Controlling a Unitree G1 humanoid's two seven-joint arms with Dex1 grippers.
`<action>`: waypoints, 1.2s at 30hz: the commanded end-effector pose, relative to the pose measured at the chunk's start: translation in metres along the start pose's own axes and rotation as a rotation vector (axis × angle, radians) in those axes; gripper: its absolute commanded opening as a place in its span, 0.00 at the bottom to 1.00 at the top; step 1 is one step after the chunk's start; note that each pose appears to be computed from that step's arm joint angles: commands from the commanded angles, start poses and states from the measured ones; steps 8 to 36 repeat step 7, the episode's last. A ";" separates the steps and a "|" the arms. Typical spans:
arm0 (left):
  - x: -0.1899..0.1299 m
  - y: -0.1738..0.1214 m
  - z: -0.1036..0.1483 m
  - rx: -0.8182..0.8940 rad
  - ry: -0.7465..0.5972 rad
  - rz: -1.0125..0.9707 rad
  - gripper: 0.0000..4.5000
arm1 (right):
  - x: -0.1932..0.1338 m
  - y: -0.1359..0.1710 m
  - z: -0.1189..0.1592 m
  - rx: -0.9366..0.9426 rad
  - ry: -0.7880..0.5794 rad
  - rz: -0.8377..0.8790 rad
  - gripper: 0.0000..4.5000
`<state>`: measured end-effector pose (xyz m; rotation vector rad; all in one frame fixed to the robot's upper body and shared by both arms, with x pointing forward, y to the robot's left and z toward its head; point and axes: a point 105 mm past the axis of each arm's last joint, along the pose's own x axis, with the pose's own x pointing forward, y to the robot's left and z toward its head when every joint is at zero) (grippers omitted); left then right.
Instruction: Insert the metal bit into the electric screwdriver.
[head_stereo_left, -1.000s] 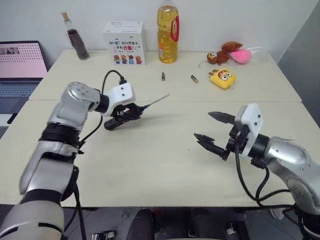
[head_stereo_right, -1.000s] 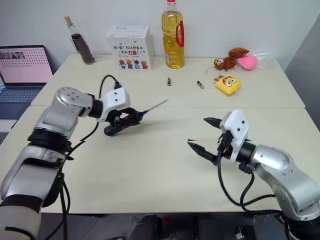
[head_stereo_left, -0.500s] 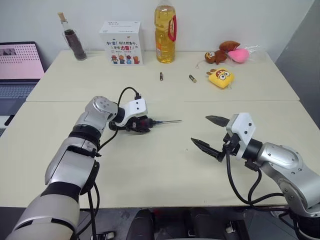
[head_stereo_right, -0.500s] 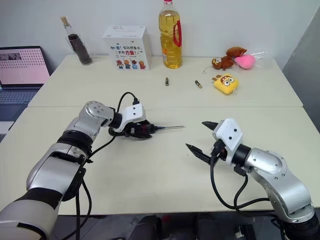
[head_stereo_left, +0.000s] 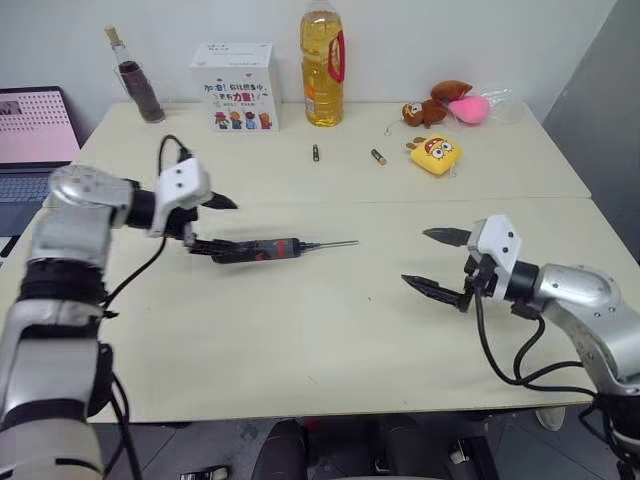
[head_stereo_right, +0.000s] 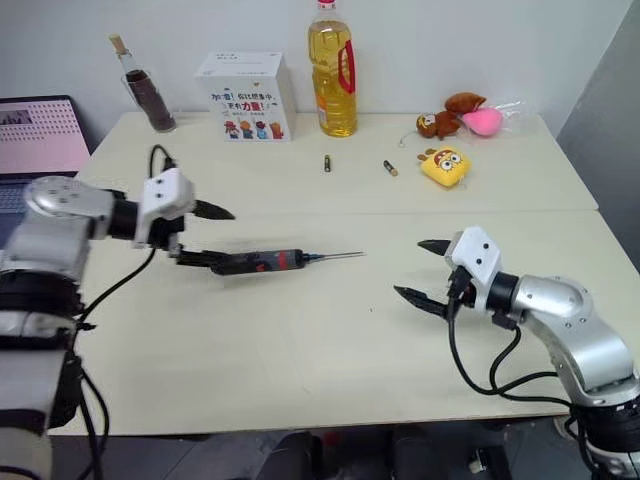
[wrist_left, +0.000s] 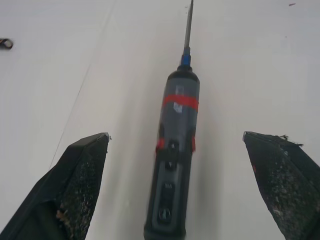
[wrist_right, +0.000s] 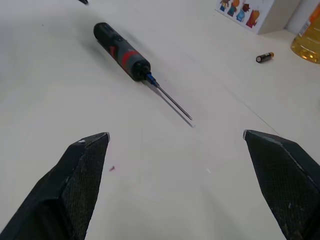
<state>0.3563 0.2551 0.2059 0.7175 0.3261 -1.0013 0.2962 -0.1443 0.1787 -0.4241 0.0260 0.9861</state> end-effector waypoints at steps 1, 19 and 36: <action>-0.028 0.004 -0.003 0.000 0.007 0.100 1.00 | -0.013 -0.018 0.009 -0.032 -0.020 -0.015 1.00; -0.033 0.002 -0.008 -0.042 -0.019 0.152 1.00 | -0.013 -0.024 0.005 -0.030 -0.011 -0.015 1.00; -0.033 0.002 -0.008 -0.042 -0.019 0.152 1.00 | -0.013 -0.024 0.005 -0.030 -0.011 -0.015 1.00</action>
